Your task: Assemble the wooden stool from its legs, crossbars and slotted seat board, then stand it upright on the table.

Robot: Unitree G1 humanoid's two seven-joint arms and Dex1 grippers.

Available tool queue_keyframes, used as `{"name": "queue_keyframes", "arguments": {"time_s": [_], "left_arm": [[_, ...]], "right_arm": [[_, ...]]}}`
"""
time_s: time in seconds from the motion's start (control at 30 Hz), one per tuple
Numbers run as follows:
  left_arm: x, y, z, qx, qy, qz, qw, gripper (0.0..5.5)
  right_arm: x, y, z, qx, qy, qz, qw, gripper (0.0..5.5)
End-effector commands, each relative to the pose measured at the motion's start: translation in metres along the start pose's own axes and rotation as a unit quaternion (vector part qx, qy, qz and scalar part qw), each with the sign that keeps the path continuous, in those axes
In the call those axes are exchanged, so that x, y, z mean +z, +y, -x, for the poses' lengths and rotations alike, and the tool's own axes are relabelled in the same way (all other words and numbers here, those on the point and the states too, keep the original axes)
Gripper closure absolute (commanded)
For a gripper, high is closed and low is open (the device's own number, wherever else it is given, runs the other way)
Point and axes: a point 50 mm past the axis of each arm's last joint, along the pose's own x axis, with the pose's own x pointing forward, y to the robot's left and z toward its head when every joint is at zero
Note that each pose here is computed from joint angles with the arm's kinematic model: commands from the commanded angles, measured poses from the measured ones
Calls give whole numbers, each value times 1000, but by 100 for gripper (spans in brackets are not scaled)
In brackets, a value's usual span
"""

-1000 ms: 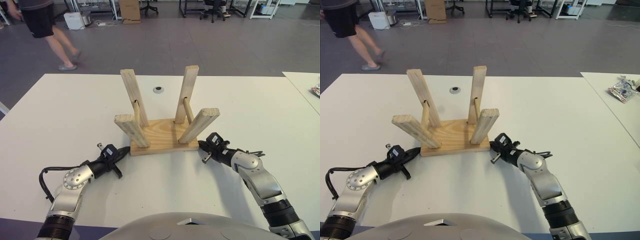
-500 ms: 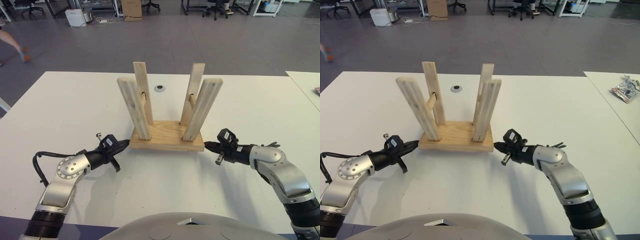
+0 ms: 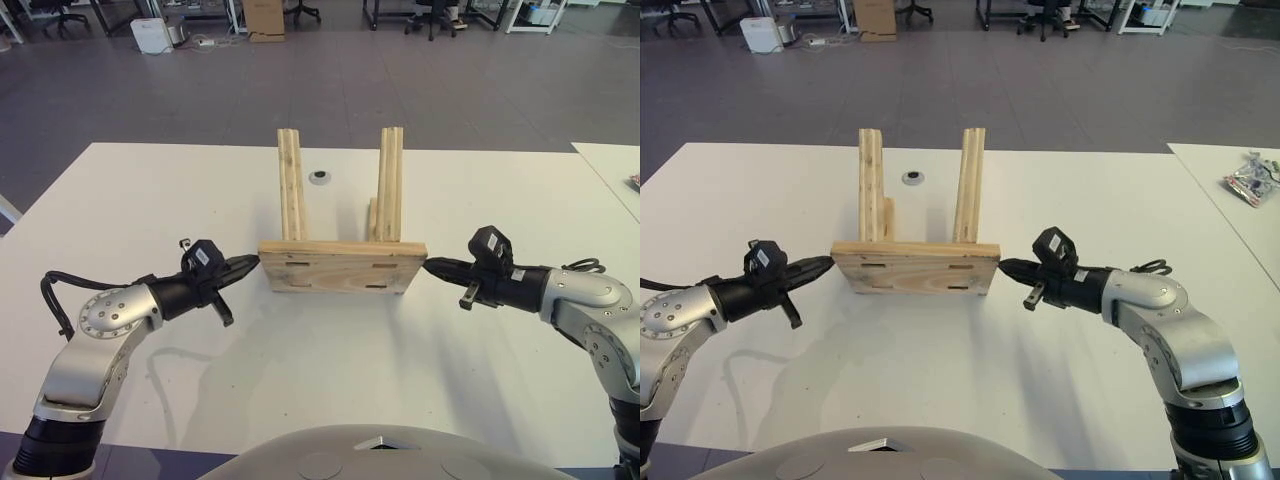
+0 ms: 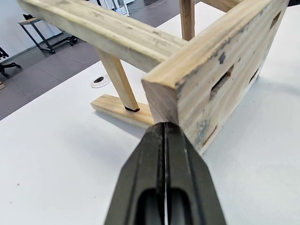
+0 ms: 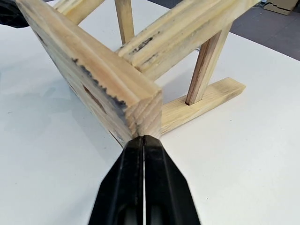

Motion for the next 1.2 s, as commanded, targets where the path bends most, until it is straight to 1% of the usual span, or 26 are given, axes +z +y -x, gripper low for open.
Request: {"name": "queue_keyframes", "arguments": {"time_s": [0.03,0.17,0.23,0.3,0.37,0.47,0.6,0.7,0.87,1.0,1.2], "left_arm": [[6,-29,-16,-95,-66,40,993,531],[-22,-14,-5,-63,-19,43,997,487],[-37,3,5,-43,10,31,999,457],[-50,24,18,-27,42,17,999,409],[-56,39,26,-21,57,6,998,372],[-54,50,18,-43,50,-13,998,318],[-54,41,5,-121,47,-30,991,252],[-57,45,-2,-137,61,-51,987,206],[-59,52,-20,-147,43,-65,986,206],[-63,40,-35,-195,36,-35,980,203],[-61,38,-46,-213,26,-32,976,203]], "right_arm": [[7,22,-18,102,-31,-36,994,518],[2,15,-14,101,-8,-28,994,463],[-8,-6,-8,78,25,-23,996,431],[-14,-26,-1,69,58,-5,996,381],[-14,-38,0,74,72,13,995,339],[-16,-45,-8,96,75,34,992,282],[-19,-37,-22,148,67,46,986,209],[-21,-37,-32,153,61,58,985,158],[-21,-39,-53,160,50,70,983,158],[-25,-41,-65,163,64,77,981,224],[-35,-40,-67,179,79,69,978,350]]}}
